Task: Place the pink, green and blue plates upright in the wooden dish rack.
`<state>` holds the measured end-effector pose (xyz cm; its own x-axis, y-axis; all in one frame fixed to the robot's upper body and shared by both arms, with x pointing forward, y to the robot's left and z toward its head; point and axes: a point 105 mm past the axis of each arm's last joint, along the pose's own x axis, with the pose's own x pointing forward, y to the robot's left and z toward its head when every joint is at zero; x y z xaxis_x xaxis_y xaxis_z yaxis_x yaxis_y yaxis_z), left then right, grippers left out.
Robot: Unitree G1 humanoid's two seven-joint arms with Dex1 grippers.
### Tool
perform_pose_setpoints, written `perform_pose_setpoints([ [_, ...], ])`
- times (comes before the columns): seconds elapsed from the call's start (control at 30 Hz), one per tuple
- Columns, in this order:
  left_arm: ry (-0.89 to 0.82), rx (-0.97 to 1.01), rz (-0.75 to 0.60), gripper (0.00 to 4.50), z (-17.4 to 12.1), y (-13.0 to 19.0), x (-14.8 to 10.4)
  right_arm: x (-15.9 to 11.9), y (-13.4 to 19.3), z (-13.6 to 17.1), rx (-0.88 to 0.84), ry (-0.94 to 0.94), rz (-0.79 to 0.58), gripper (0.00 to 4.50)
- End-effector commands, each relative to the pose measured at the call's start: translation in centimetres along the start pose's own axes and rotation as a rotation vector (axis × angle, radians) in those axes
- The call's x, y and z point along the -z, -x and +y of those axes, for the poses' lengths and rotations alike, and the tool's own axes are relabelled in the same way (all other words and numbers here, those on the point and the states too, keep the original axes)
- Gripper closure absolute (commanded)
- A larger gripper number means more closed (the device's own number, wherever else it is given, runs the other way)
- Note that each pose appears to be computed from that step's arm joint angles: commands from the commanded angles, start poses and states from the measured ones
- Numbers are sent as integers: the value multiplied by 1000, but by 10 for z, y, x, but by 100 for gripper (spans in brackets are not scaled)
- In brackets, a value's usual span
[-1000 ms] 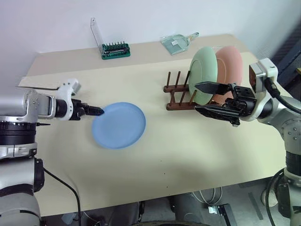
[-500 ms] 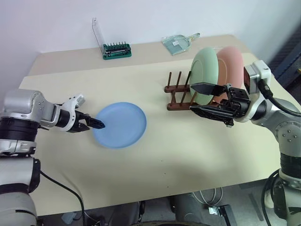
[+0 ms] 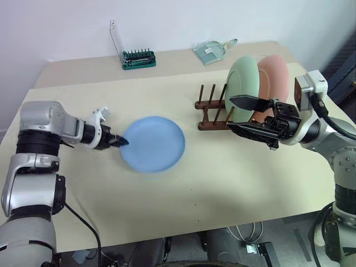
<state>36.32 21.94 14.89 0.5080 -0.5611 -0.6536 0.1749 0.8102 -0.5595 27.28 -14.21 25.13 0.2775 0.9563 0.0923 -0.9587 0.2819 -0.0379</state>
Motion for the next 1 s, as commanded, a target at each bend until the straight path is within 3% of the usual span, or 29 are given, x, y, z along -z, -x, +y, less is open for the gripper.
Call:
perform_pose_setpoints([
  [0.03,-64,95,-302,446,-25,34,-62,-6,-14,4,-21,134,50,0],
  [0.2,-78,279,-529,446,-68,49,-99,-15,-39,-6,20,297,50,0],
  [0.27,-110,312,-661,446,-81,55,-113,-17,-49,-9,37,396,57,0],
  [0.37,17,362,-937,446,-91,67,-135,-34,-74,-6,53,601,-3,0],
  [0.47,114,351,-1130,446,-102,70,-133,-48,-106,0,136,1069,-3,0],
  [0.6,119,425,-1142,446,-143,59,-105,-33,-118,-23,225,1391,146,0],
  [0.67,135,435,-1132,446,-150,55,-97,-28,-118,-31,239,1450,187,0],
  [0.8,166,476,-1144,446,-166,53,-80,-43,-112,-49,315,1703,225,0],
  [1.0,15,423,-1053,446,-183,36,-60,-41,-111,-67,336,1768,255,0],
])
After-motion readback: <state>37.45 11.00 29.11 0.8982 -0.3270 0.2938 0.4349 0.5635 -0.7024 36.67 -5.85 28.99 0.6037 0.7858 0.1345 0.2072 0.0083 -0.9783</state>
